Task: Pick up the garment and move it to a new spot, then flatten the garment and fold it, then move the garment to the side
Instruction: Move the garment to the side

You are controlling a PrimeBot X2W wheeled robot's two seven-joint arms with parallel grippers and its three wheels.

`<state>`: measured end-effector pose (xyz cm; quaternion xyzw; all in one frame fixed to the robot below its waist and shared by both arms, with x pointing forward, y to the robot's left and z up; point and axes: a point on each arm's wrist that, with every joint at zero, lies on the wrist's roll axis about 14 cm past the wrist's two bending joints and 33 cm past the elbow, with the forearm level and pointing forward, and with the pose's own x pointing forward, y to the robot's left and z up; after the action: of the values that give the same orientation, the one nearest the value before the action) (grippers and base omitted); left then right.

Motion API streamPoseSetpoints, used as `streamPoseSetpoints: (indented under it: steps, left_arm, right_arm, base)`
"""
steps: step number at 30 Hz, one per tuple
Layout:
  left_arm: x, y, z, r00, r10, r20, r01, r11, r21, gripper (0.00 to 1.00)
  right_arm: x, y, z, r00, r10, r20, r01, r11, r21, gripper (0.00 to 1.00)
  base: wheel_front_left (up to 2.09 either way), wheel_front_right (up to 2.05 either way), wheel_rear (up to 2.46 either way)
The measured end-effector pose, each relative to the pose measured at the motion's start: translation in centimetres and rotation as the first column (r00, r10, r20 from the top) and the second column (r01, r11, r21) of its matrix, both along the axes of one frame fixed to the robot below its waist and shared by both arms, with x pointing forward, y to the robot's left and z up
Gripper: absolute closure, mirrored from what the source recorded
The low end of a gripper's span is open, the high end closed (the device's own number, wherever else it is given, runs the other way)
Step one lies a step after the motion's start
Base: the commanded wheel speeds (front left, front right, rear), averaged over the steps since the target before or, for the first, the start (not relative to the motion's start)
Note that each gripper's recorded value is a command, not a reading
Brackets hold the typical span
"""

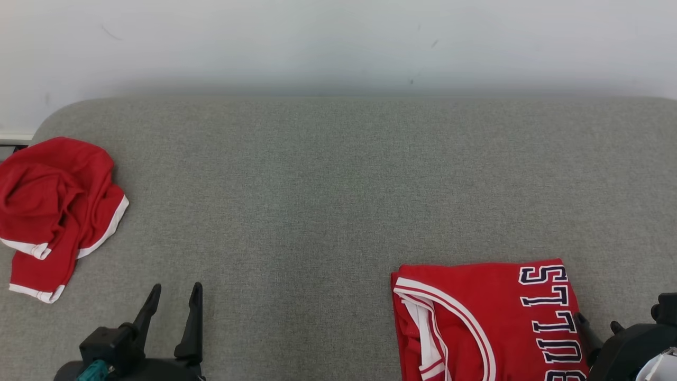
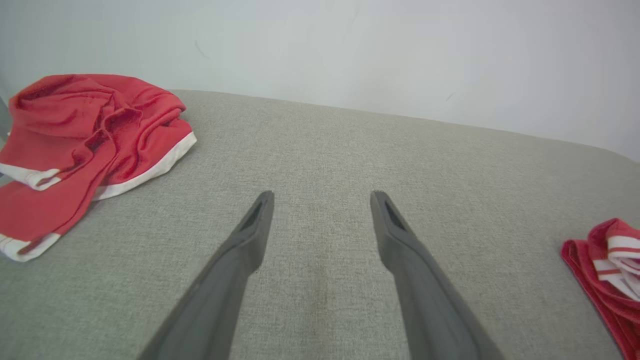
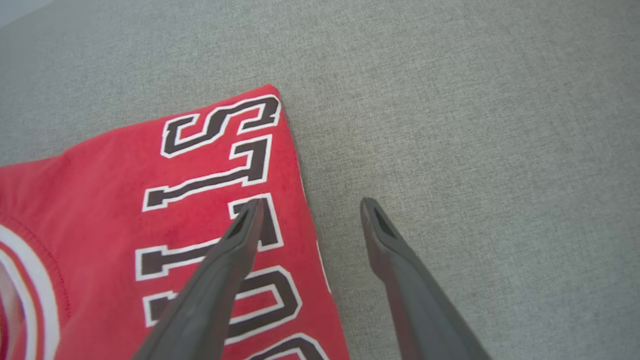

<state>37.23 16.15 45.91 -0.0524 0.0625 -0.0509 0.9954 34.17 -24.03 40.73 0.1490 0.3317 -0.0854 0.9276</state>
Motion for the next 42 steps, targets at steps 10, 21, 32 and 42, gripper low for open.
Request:
streamPoseSetpoints:
  steps: [10, 21, 32, 42]
  left_arm:
    - [0.3, -0.3, -0.1, 1.000, -0.010, -0.004, 0.010, 1.000, -0.003, 0.00]
    - [0.0, 0.6, -0.2, 1.000, 0.010, -0.010, -0.010, 1.000, 0.004, 0.00]
    - [0.0, 0.6, -0.2, 1.000, 0.008, -0.011, -0.008, 1.000, 0.006, 0.00]
    - [0.2, 0.7, -0.4, 1.000, 0.006, -0.018, -0.006, 1.000, 0.013, 0.00]
  right_arm:
    - [1.2, 0.6, -1.2, 1.000, 0.013, -0.019, -0.013, 1.000, 0.005, 0.00]
    - [0.7, 2.4, -3.9, 0.989, 0.075, -0.124, -0.072, 0.997, 0.035, 0.01]
    - [2.4, 3.3, -3.7, 0.982, 0.137, -0.128, -0.133, 0.990, 0.041, 1.00]
    - [10.1, 1.6, 2.8, 0.948, 0.318, 0.009, -0.307, 0.923, -0.233, 1.00]
  base:
    - [0.00, 0.00, 0.00]
    - [0.00, 0.00, 0.00]
    - [0.00, 0.00, 0.00]
    - [0.00, 0.00, 0.00]
